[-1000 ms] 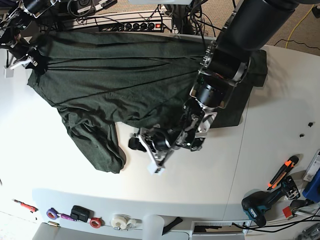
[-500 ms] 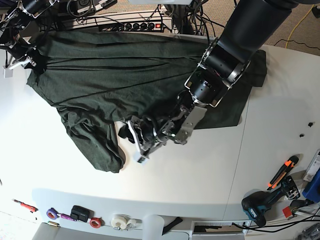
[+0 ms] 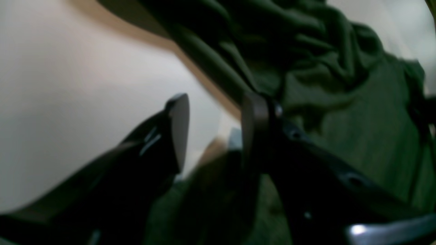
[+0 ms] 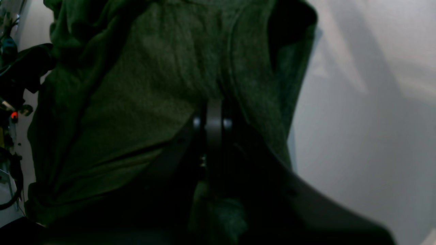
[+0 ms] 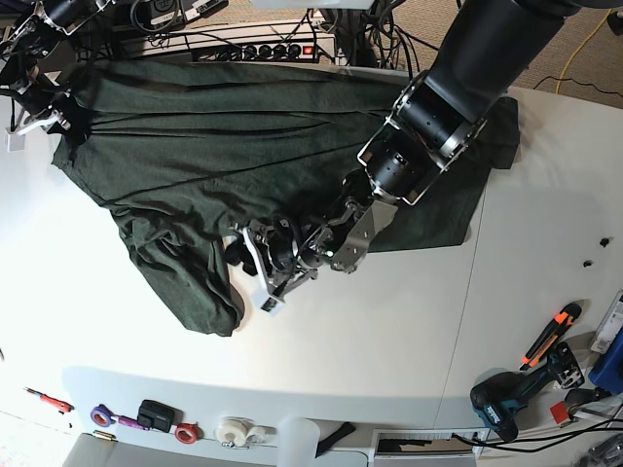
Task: Layout the t-shirt on the table in an organized manner, then fold the t-shirt properly
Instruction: 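Hold the fabric with the left gripper and pull it across the shirt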
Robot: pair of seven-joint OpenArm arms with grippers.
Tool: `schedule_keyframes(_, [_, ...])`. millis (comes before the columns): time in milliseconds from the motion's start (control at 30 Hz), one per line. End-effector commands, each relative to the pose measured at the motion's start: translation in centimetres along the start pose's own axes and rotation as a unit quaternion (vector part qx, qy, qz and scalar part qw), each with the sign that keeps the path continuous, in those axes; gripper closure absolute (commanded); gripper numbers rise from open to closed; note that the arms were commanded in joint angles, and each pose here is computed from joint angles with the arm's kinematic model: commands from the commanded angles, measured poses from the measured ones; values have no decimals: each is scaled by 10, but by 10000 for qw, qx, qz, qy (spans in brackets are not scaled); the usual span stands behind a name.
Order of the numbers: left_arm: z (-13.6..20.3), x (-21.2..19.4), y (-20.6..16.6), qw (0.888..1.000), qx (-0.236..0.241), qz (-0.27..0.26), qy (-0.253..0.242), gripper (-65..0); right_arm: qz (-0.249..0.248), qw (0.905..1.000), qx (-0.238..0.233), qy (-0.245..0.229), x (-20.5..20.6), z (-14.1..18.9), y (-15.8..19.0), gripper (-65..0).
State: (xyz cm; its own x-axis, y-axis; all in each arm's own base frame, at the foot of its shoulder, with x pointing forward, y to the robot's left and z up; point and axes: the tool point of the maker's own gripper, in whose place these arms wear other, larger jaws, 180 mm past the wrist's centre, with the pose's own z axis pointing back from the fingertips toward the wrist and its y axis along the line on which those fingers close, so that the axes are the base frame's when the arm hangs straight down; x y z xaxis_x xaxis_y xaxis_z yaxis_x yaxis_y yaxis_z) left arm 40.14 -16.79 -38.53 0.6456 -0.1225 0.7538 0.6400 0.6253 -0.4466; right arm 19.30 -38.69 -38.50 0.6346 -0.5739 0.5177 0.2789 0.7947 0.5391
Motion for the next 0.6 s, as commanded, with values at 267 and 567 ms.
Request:
schedule_keyframes(267, [-13, 15, -30, 9972, -139, -653, -333, -253, 114, 9999, -24, -128, 14, 7, 0, 0])
schedule_keyframes(567, [-19, -17, -43, 9949, -156, -963, -275, -230, 108, 9998, 0, -148, 15, 7, 1, 0])
